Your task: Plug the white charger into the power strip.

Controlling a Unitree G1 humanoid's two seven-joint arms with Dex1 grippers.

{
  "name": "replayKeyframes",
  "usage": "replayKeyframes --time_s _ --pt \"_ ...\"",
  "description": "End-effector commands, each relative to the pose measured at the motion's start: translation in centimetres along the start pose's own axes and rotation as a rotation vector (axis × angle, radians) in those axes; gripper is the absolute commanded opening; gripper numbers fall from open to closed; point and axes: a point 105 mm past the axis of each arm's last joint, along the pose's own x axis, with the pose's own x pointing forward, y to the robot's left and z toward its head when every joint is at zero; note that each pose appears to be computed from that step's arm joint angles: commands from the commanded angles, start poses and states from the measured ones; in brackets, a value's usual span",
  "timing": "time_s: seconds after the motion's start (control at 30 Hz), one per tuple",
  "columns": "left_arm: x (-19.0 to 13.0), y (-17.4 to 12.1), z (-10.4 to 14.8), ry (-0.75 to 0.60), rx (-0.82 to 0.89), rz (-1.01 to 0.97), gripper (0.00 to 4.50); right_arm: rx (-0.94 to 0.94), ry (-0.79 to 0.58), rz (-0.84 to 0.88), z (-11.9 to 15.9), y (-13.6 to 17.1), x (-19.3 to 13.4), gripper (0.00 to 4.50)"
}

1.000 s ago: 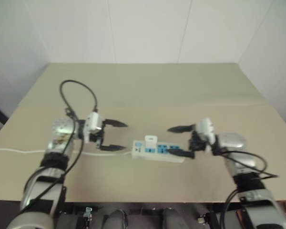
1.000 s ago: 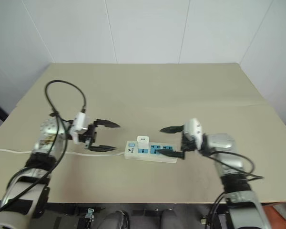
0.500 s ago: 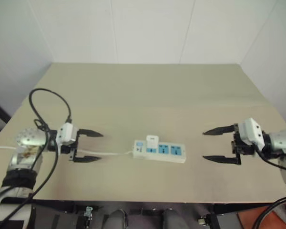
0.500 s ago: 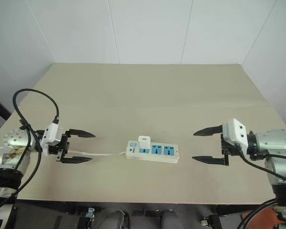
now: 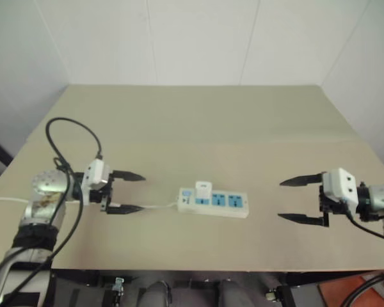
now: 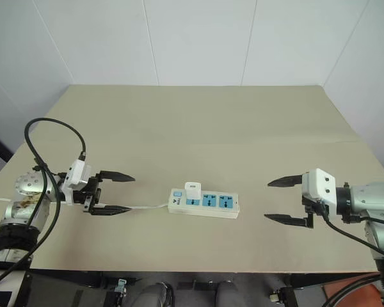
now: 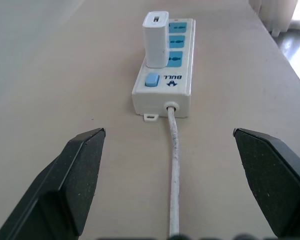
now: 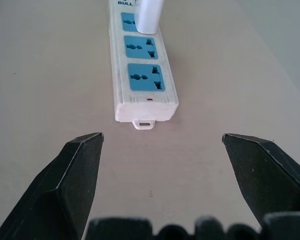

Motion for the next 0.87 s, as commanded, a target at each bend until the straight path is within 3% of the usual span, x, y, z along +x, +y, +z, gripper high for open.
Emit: replayKeyframes --time_s 0.03,0.4,0.87 --pt "-0.6 0.3 1.3 -0.023 0.040 0.007 4.47 -0.047 0.003 -0.056 0.8 -0.3 -1.2 4.50" --pt "-0.6 -0.3 1.3 -0.048 0.053 0.030 4.47 -0.022 0.050 -0.100 0.6 0.6 -2.7 4.50" --pt "-0.9 -1.5 1.4 -0.057 0.047 0.021 4.47 -0.012 0.142 -0.068 2.2 1.9 -4.2 4.50"
